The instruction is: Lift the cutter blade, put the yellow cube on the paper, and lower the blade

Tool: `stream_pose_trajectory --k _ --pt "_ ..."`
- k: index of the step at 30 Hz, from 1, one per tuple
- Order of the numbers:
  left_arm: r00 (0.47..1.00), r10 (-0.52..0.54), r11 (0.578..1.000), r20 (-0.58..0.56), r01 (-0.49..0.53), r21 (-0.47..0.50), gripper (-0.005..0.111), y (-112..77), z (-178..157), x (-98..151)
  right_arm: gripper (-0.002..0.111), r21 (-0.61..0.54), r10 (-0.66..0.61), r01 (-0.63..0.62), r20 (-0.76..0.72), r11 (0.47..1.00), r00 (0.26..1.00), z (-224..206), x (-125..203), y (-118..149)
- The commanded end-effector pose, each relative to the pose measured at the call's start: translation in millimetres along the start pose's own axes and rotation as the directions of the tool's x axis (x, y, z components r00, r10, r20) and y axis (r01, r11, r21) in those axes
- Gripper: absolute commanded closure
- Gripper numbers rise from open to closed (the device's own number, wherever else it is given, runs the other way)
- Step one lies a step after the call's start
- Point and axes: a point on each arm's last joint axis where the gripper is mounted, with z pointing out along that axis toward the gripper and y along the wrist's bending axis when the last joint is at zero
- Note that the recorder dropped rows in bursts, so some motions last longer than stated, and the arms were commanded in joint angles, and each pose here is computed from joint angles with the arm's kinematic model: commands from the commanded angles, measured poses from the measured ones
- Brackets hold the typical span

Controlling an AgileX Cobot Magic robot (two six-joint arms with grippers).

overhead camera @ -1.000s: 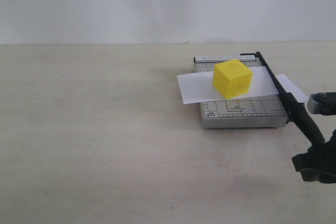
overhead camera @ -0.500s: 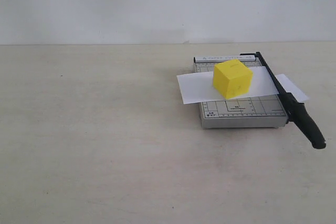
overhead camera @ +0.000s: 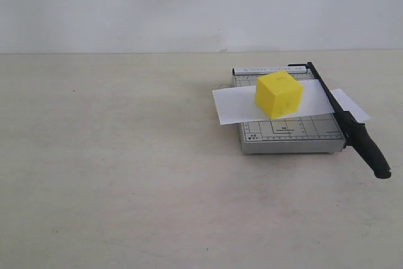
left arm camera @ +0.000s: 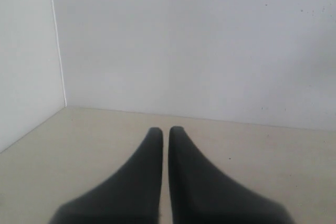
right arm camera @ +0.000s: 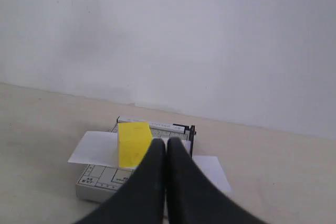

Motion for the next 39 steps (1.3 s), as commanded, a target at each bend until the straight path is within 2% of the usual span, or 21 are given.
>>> stream_pose_trajectory --k 1,3,6,9,10,11,12,18,39 --pt "1.000 -0.004 1.000 0.004 0.004 -0.008 0.102 1.0 -0.7 0.4 0.109 0.011 -0.022 0.023 -0.080 1.000 0.997 -0.4 9.1 -0.9" --pt "1.000 -0.004 1.000 0.004 0.004 -0.008 0.102 1.0 -0.7 0.4 0.109 0.060 0.007 0.000 -0.123 0.998 0.992 2.4 19.1 -5.2" --pt "1.000 -0.004 1.000 0.004 0.004 -0.008 0.102 1.0 -0.7 0.4 0.109 0.144 0.098 -0.083 -0.099 0.986 0.990 15.9 48.2 -11.3" --pt "1.000 -0.004 1.000 0.004 0.004 -0.008 0.102 1.0 -0.7 0.4 0.109 0.196 0.110 -0.097 -0.055 0.976 0.992 26.6 80.2 -13.6" --pt "1.000 -0.004 1.000 0.002 0.004 -0.003 0.102 0.6 -0.7 0.6 0.109 0.216 0.101 -0.097 -0.007 0.971 0.995 27.1 78.9 -15.2" --pt "1.000 -0.004 1.000 0.002 0.004 -0.003 0.102 0.6 -0.7 0.6 0.109 0.232 0.106 -0.098 -0.022 0.968 0.994 26.9 80.3 -15.8" --pt "1.000 -0.004 1.000 0.002 0.004 -0.003 0.102 0.6 -0.7 0.6 0.109 0.245 0.117 -0.091 -0.093 0.965 0.989 26.3 86.9 -15.8" --pt "1.000 -0.005 1.000 0.003 0.005 -0.003 0.102 0.7 -0.9 0.4 0.109 0.321 0.109 -0.036 -0.215 0.947 0.970 23.5 97.5 -19.0" --pt "1.000 -0.005 1.000 0.004 0.005 -0.004 0.102 0.8 -0.9 0.4 0.109 0.342 0.126 -0.049 -0.205 0.939 0.971 23.3 97.2 -19.9"
